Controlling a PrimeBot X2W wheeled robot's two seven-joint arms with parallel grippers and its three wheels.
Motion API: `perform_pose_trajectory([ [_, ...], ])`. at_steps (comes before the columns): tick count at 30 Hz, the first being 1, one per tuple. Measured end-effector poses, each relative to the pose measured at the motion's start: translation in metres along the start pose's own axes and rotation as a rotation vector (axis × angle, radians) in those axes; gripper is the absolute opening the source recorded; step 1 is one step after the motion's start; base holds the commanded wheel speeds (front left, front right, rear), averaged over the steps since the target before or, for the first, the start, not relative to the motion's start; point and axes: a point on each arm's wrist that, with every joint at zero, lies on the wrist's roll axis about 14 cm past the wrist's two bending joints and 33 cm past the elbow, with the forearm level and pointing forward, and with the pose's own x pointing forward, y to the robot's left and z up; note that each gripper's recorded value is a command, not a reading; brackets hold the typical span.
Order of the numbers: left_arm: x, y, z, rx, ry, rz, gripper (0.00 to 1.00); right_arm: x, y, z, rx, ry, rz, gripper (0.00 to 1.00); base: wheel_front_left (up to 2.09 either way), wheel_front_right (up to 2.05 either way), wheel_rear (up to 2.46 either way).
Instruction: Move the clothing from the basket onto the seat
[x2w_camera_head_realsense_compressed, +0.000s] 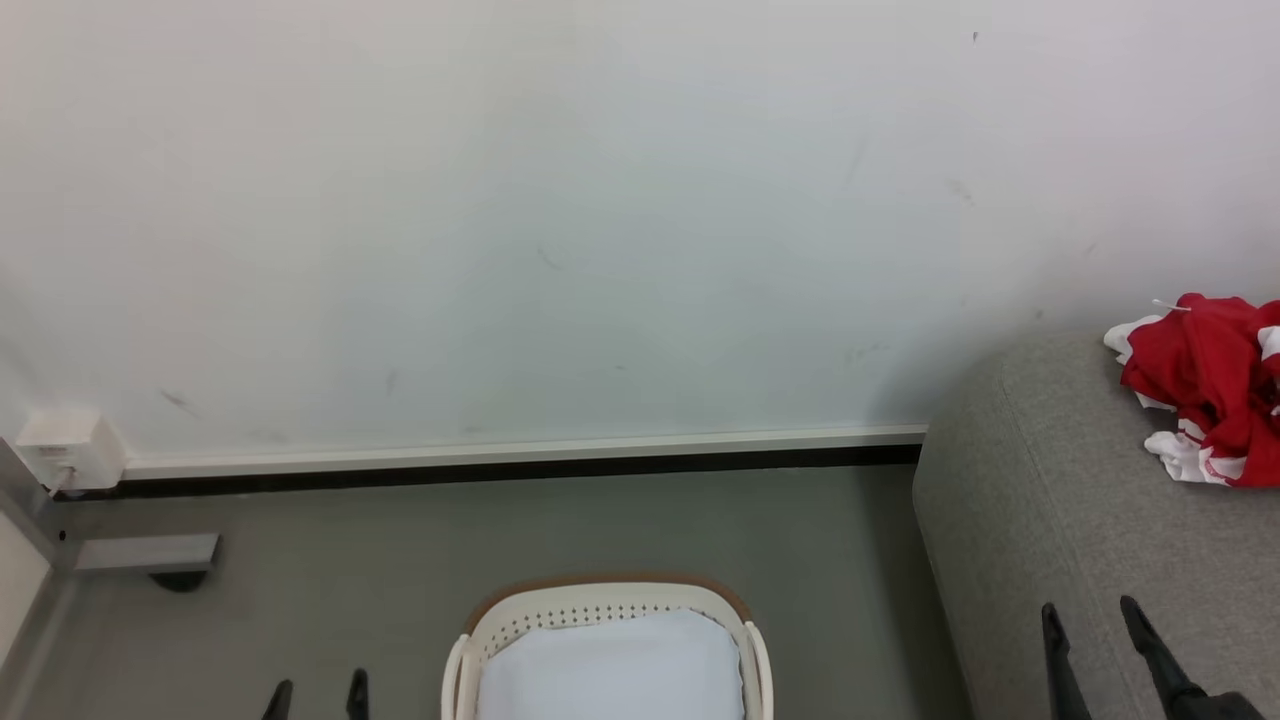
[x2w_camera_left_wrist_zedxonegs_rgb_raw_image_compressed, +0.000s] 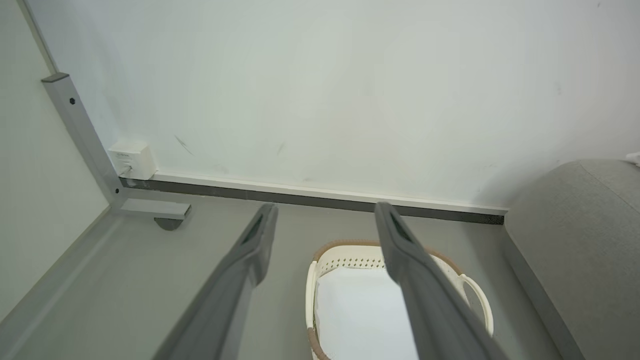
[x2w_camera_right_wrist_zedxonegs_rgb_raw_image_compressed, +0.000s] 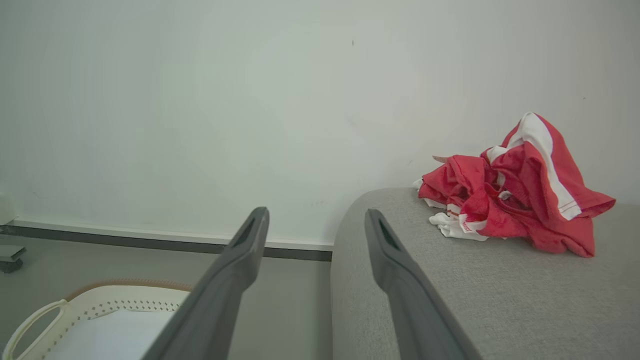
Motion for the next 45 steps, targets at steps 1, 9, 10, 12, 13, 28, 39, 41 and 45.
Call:
perform_pose_trajectory([
  [1, -0.003, 0.000, -0.002, -0.004, 0.003, -0.002, 1.00, -0.002, 0.003, -0.001, 0.003, 0.002, 0.009, 1.00, 0.00, 0.00, 0.00],
  [9, -0.012, -0.007, -0.002, -0.026, -0.011, -0.026, 1.00, -0.013, 0.013, -0.007, 0.037, 0.017, 0.032, 1.00, 0.00, 0.00, 0.00],
  [10, -0.012, -0.007, -0.001, -0.027, -0.014, -0.026, 1.00, -0.013, 0.014, -0.007, 0.040, 0.018, 0.033, 1.00, 0.00, 0.00, 0.00],
  [12, -0.012, -0.008, 0.000, -0.030, -0.017, -0.029, 1.00, -0.014, 0.014, -0.009, 0.041, 0.024, 0.034, 1.00, 0.00, 0.00, 0.00],
  [13, -0.012, -0.008, 0.000, -0.027, -0.018, -0.029, 1.00, -0.015, 0.014, -0.010, 0.041, 0.026, 0.035, 1.00, 0.00, 0.00, 0.00],
  [28, -0.010, -0.007, -0.002, -0.035, -0.015, -0.030, 1.00, -0.013, 0.022, -0.016, 0.051, 0.046, 0.056, 1.00, 0.00, 0.00, 0.00],
  [39, -0.017, -0.005, -0.025, -0.109, 0.069, -0.006, 0.00, -0.020, 0.022, -0.037, 0.124, 0.122, 0.035, 0.00, 0.00, 0.00, 0.00],
  [41, -0.016, -0.003, -0.025, -0.151, 0.075, 0.007, 0.00, -0.019, 0.020, -0.038, 0.161, 0.129, 0.020, 0.00, 0.00, 0.00, 0.00],
  [45, -0.014, 0.000, -0.024, -0.224, 0.075, 0.024, 0.00, -0.018, 0.016, -0.037, 0.238, 0.133, -0.005, 0.00, 0.00, 0.00, 0.00],
])
